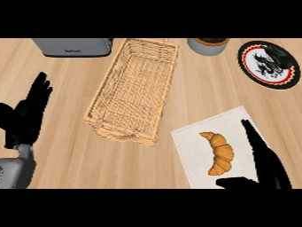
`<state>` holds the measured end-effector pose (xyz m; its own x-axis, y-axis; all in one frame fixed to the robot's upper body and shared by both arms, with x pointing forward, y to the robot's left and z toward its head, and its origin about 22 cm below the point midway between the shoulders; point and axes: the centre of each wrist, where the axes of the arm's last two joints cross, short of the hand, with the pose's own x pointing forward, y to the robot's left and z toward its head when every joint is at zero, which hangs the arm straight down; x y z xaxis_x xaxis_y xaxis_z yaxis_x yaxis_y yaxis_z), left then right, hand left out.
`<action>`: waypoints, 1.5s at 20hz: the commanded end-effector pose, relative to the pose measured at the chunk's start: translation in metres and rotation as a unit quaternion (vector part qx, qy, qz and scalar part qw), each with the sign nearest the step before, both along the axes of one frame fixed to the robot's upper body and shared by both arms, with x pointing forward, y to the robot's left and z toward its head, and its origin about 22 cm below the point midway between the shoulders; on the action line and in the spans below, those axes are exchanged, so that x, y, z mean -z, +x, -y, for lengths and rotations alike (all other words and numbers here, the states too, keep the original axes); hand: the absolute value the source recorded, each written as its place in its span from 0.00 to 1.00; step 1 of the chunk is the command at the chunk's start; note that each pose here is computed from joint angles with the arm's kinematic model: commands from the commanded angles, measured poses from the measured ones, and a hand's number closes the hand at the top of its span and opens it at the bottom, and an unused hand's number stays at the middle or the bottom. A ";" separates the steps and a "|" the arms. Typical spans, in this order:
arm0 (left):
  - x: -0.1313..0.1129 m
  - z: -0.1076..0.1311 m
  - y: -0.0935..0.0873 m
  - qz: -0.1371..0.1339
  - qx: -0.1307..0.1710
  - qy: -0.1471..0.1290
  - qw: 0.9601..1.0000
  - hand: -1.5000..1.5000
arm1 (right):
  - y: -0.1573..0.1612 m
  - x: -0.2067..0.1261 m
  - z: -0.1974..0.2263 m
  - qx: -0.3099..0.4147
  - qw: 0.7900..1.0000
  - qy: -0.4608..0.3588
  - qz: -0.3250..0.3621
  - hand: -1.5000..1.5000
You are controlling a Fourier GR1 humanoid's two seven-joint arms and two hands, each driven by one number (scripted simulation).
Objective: Pick the croissant from the placemat and place it in the basket
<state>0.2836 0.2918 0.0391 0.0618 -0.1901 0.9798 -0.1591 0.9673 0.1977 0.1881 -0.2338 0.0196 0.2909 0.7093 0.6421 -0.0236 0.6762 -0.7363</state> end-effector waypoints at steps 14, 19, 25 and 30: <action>-0.005 -0.010 0.011 0.005 -0.007 0.002 1.000 0.50 | 0.023 0.042 -0.011 0.008 0.998 -0.040 -0.038 0.00; -0.008 -0.009 -0.001 0.000 -0.003 0.003 1.000 0.50 | 0.026 0.064 -0.015 0.008 0.998 -0.040 -0.038 0.00; -0.007 0.008 0.020 -0.002 0.001 0.004 1.000 0.50 | 0.021 0.060 -0.019 0.009 0.998 -0.046 -0.048 0.00; -0.003 -0.021 -0.003 0.003 -0.007 0.015 1.000 0.50 | 0.019 0.072 -0.001 -0.002 0.997 -0.038 -0.063 0.00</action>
<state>0.2890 0.3003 0.0426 0.0599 -0.2008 0.9778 -0.1626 0.9645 0.2080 0.2143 -0.2247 -0.0428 0.3520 0.7505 0.5594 -0.0858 0.6210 -0.7791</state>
